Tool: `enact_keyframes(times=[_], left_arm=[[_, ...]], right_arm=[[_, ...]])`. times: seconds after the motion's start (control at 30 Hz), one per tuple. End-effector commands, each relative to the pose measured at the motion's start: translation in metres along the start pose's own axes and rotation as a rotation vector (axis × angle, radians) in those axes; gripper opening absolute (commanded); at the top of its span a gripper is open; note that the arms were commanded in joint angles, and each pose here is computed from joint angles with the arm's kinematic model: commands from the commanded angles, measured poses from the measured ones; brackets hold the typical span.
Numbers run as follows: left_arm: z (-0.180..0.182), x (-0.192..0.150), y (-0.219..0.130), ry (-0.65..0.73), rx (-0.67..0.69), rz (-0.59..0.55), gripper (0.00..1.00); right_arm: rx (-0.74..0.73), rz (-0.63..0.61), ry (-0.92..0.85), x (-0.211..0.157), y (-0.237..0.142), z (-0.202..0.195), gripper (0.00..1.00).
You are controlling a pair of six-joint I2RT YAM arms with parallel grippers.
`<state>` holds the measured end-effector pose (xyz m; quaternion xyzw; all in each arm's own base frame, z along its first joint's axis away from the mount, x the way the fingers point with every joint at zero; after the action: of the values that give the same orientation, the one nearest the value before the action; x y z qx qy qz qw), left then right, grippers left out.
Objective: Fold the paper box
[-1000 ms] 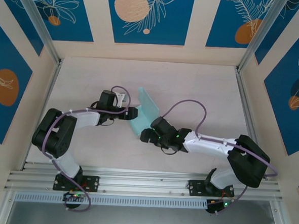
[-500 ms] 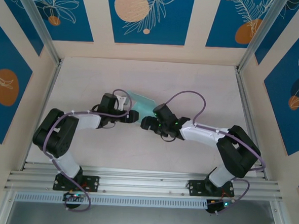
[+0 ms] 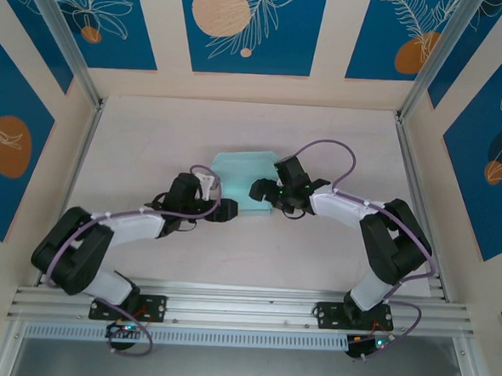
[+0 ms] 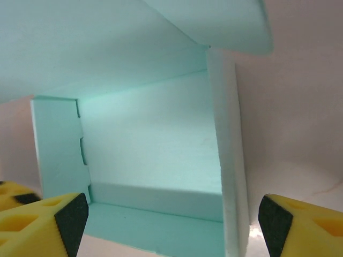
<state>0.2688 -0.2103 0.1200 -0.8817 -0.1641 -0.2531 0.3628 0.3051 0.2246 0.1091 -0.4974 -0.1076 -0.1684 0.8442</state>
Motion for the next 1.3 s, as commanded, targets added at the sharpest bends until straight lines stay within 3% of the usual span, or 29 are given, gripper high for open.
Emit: enact_keyframes(times=[0.0, 0.17, 0.37, 0.6, 0.87, 1.27], left_arm=[[0.002, 0.009, -0.02, 0.007, 0.096, -0.067, 0.9], [0.005, 0.015, -0.045, 0.051, 0.203, -0.12, 0.91], [0.01, 0.039, -0.074, 0.241, 0.377, -0.172, 0.86], [0.012, 0.073, -0.062, 0.483, 0.42, -0.142, 0.82], [0.025, 0.1, -0.036, 0.462, 0.41, -0.138, 0.76], [0.032, 0.113, -0.018, 0.449, 0.315, -0.148, 0.69]], right_arm=[[-0.007, 0.014, -0.033, -0.006, -0.015, -0.004, 0.85], [-0.068, -0.006, -0.063, -0.008, -0.033, -0.014, 0.85], [-0.142, -0.087, -0.151, -0.001, -0.074, -0.019, 0.83], [-0.118, -0.133, -0.302, 0.021, -0.103, -0.007, 0.75], [-0.158, -0.131, -0.444, 0.051, -0.085, 0.006, 0.64], [-0.12, -0.124, -0.498, 0.079, -0.057, 0.016, 0.62]])
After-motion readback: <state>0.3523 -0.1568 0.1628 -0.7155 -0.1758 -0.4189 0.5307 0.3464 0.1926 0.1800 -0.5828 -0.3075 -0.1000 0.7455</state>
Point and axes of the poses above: each hand's point on the last joint's axis, 136 mm out from that joint toward the fingers, its own y axis out along the fingers, its own z axis along the line the jaws close on, x = y × z, the point moved 5 cm from there along -y, back along the fingers, and after that the axes turned 3 degrees about -y, right-handed, at the moved point
